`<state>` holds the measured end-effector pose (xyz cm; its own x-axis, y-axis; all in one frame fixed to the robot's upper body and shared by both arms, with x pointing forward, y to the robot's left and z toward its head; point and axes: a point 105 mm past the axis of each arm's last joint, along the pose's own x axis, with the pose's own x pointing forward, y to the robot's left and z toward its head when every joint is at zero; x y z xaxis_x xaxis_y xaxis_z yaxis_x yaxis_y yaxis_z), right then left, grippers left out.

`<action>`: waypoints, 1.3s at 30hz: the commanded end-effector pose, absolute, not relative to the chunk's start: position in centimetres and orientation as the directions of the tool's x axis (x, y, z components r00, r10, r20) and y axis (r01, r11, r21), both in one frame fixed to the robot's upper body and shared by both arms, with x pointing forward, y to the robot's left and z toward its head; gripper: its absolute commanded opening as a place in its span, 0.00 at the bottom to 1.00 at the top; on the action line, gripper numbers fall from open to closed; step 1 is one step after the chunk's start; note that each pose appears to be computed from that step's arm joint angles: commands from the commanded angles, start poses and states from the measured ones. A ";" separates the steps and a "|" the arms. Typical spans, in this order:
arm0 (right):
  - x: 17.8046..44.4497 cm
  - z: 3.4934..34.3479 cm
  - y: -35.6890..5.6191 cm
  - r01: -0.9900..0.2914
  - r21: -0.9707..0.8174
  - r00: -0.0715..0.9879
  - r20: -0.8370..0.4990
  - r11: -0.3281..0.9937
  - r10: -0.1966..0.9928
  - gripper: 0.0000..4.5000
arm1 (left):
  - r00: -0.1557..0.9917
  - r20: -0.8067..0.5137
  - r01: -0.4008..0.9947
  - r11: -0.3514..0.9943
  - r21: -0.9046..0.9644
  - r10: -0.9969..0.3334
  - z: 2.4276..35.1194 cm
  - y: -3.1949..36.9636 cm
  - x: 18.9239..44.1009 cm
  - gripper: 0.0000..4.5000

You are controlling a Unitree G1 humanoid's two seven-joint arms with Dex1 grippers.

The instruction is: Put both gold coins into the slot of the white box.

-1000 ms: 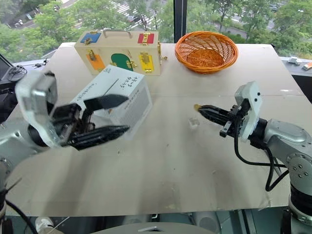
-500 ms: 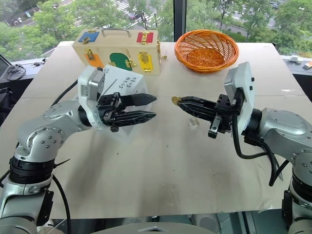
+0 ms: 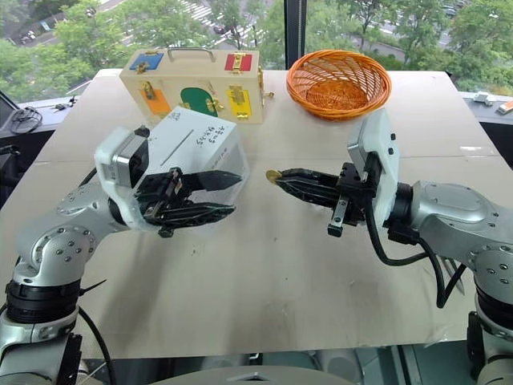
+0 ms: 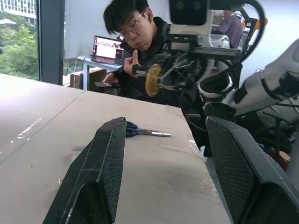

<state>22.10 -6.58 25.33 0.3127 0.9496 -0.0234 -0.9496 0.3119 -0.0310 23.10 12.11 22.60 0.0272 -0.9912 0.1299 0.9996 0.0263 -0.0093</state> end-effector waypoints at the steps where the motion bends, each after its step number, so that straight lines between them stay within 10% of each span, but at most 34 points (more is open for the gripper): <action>1: 21.4 26.1 -6.1 -0.959 -0.074 0.273 -0.001 0.272 0.962 0.00 | -0.012 0.127 0.999 -0.006 0.046 -0.992 23.5 12.0 21.8 0.61; 15: 20.3 25.5 -4.9 -0.986 -0.046 0.161 -0.003 0.161 0.987 0.00 | -0.007 0.121 1.000 -0.005 0.023 -0.993 24.4 9.0 22.4 0.61; 21: 20.2 25.5 -5.1 -0.986 -0.047 0.160 -0.002 0.159 0.987 0.00 | -0.008 0.124 1.000 -0.006 0.015 -0.992 24.4 8.9 22.3 0.16; 39: 20.4 25.9 -5.0 -0.988 -0.054 0.147 -0.002 0.147 0.989 0.00 | -0.022 0.098 1.000 -0.023 -0.007 -0.995 23.9 8.6 22.0 0.16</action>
